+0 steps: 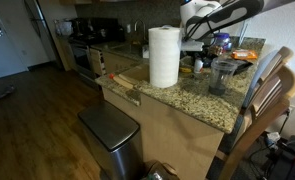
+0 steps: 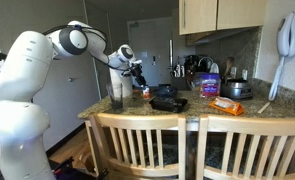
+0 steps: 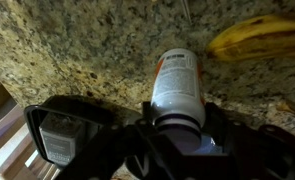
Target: Put the white bottle in the bowl, remove the white bottle from the bowl and put it on the countertop
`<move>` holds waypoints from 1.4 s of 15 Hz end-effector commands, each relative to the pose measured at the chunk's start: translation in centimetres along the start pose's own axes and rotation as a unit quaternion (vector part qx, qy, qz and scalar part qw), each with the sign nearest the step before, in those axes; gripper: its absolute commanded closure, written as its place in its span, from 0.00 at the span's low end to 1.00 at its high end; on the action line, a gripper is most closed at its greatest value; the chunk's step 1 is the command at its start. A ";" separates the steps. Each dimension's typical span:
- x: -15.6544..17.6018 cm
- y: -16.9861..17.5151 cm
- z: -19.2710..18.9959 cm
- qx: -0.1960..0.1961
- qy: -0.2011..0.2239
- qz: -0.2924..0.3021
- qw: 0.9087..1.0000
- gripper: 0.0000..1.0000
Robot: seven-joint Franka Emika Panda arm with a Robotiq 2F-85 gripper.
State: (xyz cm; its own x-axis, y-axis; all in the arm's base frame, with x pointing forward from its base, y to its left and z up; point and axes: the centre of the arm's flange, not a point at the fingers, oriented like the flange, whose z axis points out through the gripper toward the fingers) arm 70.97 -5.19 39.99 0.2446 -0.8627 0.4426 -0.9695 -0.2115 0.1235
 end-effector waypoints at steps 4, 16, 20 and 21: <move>-0.2 1.4 -0.1 0.005 -0.006 0.009 1.000 0.19; 4.0 4.4 -7.7 0.047 0.070 0.107 0.991 0.00; 8.4 8.0 -15.5 0.092 0.124 0.216 0.964 0.00; 9.2 9.1 -17.3 0.098 0.133 0.228 0.960 0.00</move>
State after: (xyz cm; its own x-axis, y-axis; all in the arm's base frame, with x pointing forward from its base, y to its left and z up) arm 67.96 -7.11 55.45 -0.1313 -0.7824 0.6087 -0.9767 -0.0032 -0.2147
